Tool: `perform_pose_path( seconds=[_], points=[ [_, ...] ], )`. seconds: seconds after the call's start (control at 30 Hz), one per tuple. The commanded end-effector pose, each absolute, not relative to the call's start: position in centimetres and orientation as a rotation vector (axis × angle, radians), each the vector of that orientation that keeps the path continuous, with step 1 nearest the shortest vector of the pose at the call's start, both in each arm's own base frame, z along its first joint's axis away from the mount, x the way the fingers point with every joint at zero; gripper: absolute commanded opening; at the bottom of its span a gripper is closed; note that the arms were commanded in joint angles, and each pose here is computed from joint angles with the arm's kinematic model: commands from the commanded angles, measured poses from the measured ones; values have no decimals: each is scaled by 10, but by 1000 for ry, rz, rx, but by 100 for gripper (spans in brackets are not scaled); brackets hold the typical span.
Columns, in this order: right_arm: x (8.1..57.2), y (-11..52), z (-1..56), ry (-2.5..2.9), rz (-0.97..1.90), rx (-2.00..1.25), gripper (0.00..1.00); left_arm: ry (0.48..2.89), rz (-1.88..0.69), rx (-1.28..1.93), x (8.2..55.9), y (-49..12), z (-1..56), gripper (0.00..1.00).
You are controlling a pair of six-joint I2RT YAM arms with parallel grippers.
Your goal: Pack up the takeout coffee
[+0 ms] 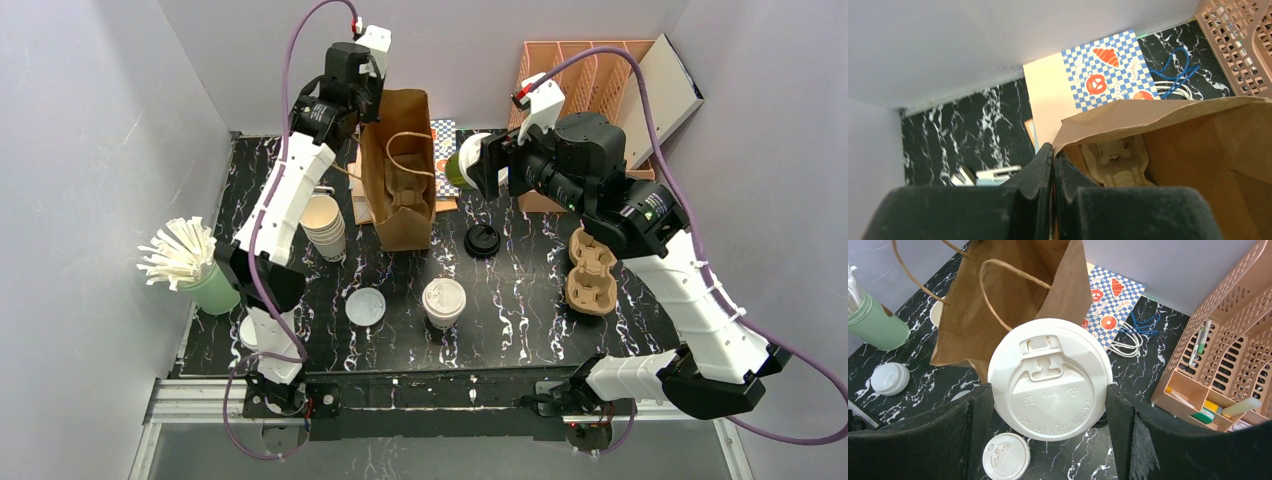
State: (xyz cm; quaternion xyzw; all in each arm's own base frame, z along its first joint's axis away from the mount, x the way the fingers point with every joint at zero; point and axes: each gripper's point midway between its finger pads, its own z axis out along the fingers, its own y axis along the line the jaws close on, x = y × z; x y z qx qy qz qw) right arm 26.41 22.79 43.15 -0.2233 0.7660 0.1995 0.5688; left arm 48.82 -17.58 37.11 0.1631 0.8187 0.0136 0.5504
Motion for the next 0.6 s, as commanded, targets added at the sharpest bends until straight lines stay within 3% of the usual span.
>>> perform_pose_path(
  seconds=[0.0, 0.23, 0.57],
  points=[
    [265, 228, 469, 1679, 495, -507, 63, 2043, 35, 187, 478, -163, 363, 0],
    [256, 233, 490, 1641, 555, -537, 61, 2124, -17, 64, 462, -160, 351, 0],
    [246, 295, 486, 1646, 817, -721, 59, 2126, -109, 22, 441, -162, 349, 0]
  ],
)
